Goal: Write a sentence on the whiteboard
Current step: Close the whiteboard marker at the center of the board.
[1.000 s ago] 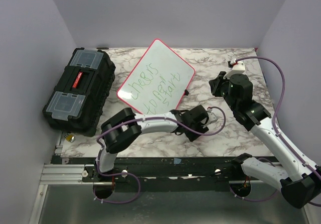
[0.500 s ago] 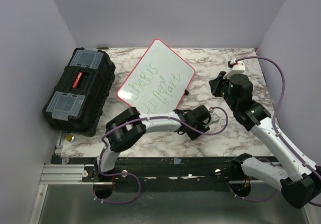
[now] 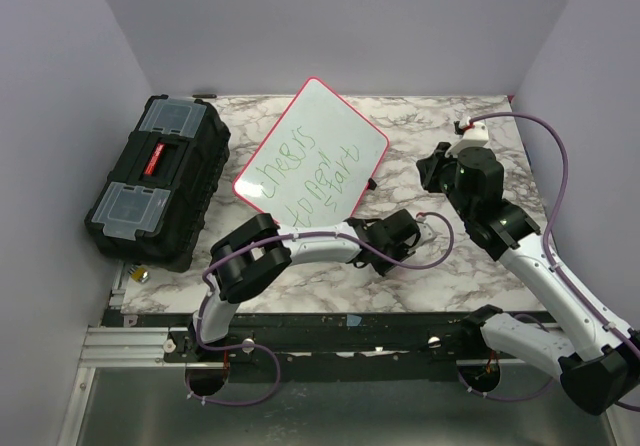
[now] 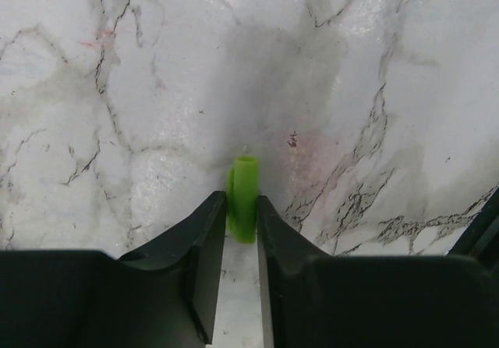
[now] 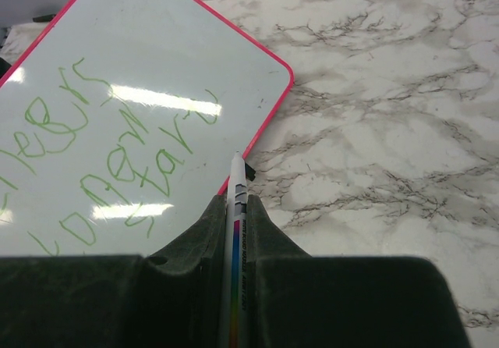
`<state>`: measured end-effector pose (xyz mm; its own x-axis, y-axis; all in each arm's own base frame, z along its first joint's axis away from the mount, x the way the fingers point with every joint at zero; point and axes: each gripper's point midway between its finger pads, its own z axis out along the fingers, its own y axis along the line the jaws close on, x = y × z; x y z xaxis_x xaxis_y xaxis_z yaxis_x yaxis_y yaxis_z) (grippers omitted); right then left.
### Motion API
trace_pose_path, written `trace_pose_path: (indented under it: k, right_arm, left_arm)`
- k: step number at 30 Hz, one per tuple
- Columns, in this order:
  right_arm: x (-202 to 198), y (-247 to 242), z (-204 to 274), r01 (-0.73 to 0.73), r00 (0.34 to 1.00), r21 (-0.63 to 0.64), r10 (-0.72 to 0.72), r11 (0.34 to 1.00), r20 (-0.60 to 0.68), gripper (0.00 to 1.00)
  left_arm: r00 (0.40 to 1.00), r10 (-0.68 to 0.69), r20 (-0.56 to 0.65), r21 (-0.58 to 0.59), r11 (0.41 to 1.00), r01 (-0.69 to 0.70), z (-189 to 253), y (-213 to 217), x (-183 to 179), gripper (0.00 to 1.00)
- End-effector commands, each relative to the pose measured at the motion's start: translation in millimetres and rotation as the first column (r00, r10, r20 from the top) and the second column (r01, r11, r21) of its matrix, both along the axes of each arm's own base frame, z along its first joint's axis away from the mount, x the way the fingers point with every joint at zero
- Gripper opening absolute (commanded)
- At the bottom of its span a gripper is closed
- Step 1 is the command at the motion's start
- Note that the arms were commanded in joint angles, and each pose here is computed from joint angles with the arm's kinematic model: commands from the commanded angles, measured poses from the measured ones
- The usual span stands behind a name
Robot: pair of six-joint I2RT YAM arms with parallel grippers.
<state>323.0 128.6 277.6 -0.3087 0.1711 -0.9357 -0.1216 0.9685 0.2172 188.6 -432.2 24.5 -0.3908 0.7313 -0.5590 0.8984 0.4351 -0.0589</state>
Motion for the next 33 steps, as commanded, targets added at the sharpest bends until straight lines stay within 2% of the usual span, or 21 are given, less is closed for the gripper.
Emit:
trace_pose_path:
  k: [1, 5, 11, 20, 25, 28, 33]
  right_arm:
    - [-0.8, 1.4, -10.9, -0.008, 0.999, -0.02, 0.008, 1.0, -0.031, 0.01]
    - [0.3, 3.8, -10.9, -0.016, 0.999, -0.016, 0.015, 1.0, -0.035, 0.01]
    - [1.9, 15.2, -11.2, -0.04, 0.998, 0.041, 0.042, 0.998, -0.051, 0.01]
    - [1.6, 22.6, 3.8, -0.071, 0.997, 0.076, 0.073, 0.995, -0.031, 0.01]
    - [-2.2, 30.5, 7.4, -0.103, 0.994, 0.12, 0.108, 0.987, -0.034, 0.01]
    - [-7.2, 37.3, 5.5, -0.138, 0.988, 0.142, 0.146, 0.98, -0.048, 0.01]
    - [-14.4, 41.5, -1.7, -0.168, 0.981, 0.157, 0.18, 0.973, -0.065, 0.01]
  left_arm:
    - [1.0, 0.003, -0.025, 0.087, 0.996, -0.001, -22.3, 22.3, -10.5, 0.18]
    - [1.0, 0.005, -0.012, 0.07, 0.998, -0.005, -16.4, 23.6, -9.9, 0.0]
    - [1.0, 0.0, 0.026, 0.015, 1.0, 0.0, 10.8, 26.3, -9.7, 0.0]
    - [0.981, 0.009, 0.192, -0.026, 1.0, -0.004, 87.8, 50.5, 5.0, 0.0]
    - [0.947, 0.012, 0.32, -0.013, 1.0, -0.008, 131.0, 70.6, 19.7, 0.0]
    - [0.929, 0.045, 0.366, -0.046, 0.998, -0.03, 155.9, 84.0, 27.2, 0.0]
    - [0.922, -0.061, 0.382, -0.159, 0.979, 0.13, 172.8, 95.5, 14.4, 0.0]
